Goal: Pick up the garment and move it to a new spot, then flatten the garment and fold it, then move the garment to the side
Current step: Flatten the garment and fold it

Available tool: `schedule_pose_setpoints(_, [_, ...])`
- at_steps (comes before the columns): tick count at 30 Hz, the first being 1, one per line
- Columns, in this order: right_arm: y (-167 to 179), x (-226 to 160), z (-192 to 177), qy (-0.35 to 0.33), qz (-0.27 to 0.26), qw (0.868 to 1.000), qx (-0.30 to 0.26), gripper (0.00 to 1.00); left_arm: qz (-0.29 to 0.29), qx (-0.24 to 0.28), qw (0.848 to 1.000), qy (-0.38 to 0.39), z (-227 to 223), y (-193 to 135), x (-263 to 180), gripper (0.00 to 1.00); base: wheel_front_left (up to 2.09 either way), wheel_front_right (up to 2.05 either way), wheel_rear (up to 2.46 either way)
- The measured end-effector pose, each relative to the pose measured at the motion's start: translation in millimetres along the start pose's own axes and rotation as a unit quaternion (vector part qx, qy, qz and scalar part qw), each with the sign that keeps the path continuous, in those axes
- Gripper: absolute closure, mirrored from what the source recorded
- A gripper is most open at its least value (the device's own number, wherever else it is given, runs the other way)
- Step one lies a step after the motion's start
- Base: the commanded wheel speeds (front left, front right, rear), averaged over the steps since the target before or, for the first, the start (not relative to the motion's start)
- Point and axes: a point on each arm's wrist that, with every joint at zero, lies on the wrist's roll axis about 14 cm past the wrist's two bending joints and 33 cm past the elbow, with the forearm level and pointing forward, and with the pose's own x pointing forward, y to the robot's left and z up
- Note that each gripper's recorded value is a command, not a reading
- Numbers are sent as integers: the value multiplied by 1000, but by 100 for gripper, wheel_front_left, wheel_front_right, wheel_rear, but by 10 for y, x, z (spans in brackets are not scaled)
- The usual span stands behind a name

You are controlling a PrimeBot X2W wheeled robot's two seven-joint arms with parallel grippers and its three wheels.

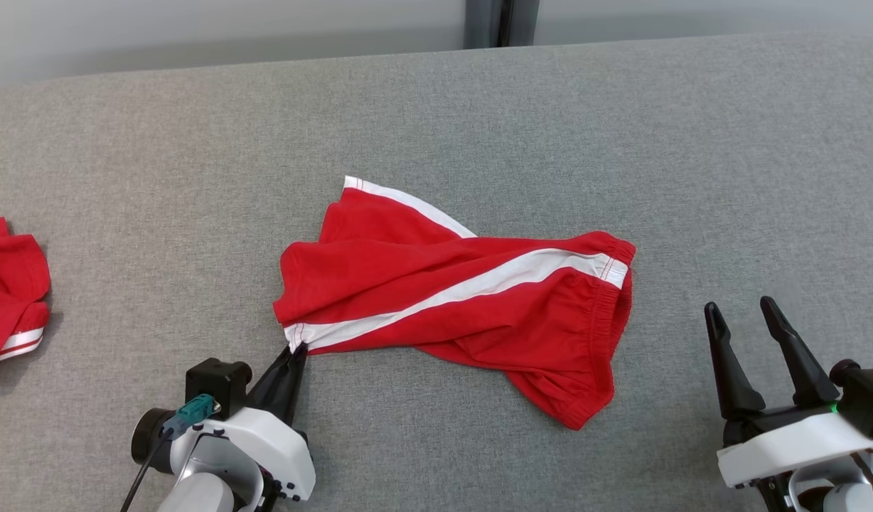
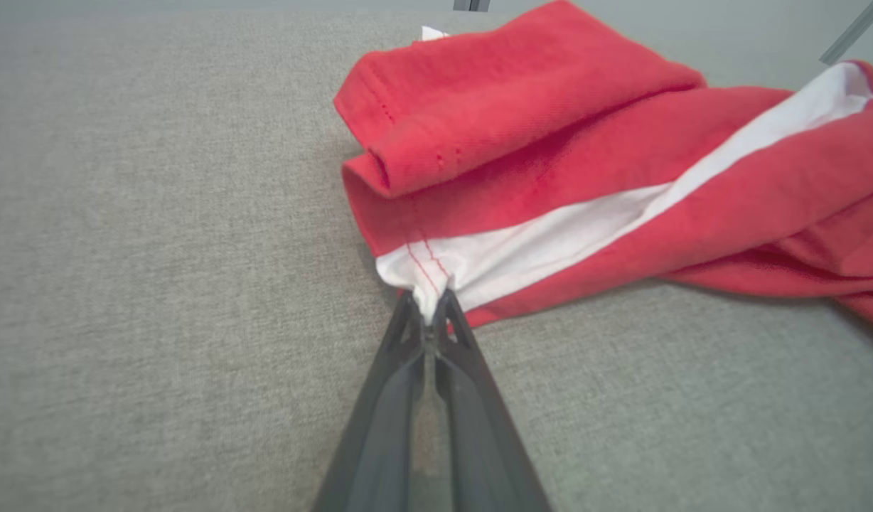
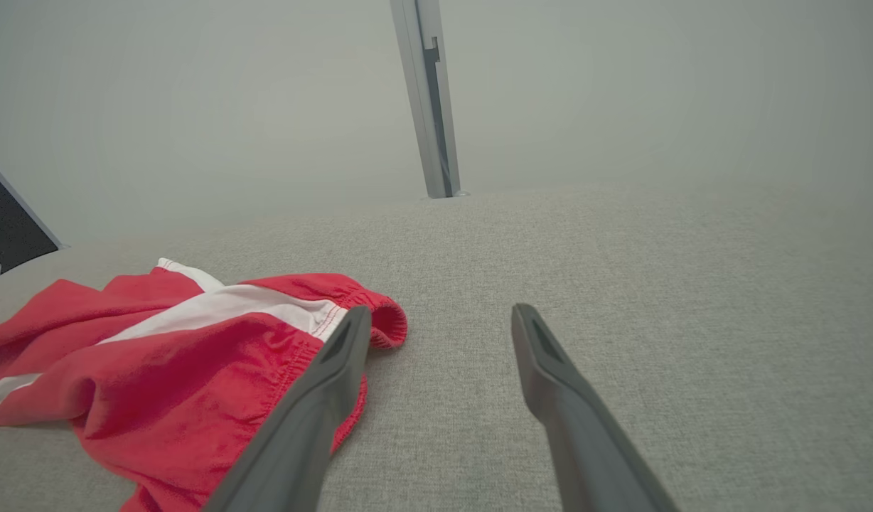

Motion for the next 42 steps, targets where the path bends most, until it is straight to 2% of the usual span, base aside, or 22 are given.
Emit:
schedule_pose_setpoints(5, [8, 66, 16, 0, 8, 1000, -3, 0, 3, -1, 1000, -4, 9, 25, -2, 100, 0, 0, 0])
schedule_pose_setpoints(11, [242, 233, -132, 41, 58, 997, -1, 0, 7, -1, 1000, -15, 55, 57, 13, 100, 0, 0, 0])
schedule_pose_setpoints(17, [531, 346, -344, 93, 117, 989, -2, 0, 12, -8, 1000, -19, 44, 82, 40, 100, 0, 0, 0])
schedule_pose_setpoints(23, [687, 366, -515, 128, 150, 980, 2, 0, 19, -10, 1000, -18, 9, 125, 57, 100, 0, 0, 0])
schedule_pose_setpoints(33, [770, 562, -477, 112, 168, 979, 11, 0, 23, -10, 999, -20, -10, 176, 118, 100, 0, 0, 0])
schedule_pose_setpoints(34, [779, 595, -455, 108, 170, 979, 12, 8, 23, -10, 999, -20, -13, 180, 121, 100, 0, 0, 0])
schedule_pose_setpoints(35, [794, 620, -444, 106, 173, 979, 12, 42, 24, -10, 999, -20, -14, 182, 122, 100, 0, 0, 0])
schedule_pose_setpoints(36, [800, 643, -426, 102, 174, 979, 13, 57, 24, -10, 999, -20, -14, 183, 122, 100, 0, 0, 0])
schedule_pose_setpoints(37, [804, 661, -419, 101, 175, 979, 13, 67, 24, -10, 999, -22, -8, 186, 123, 100, 0, 0, 0])
schedule_pose_setpoints(38, [804, 679, -406, 98, 175, 980, 14, 100, 25, -9, 999, -22, -3, 192, 124, 100, 0, 0, 0])
schedule_pose_setpoints(42, [821, 703, -406, 95, 178, 979, 18, 100, 28, -8, 999, -31, 41, 220, 131, 100, 0, 0, 0])
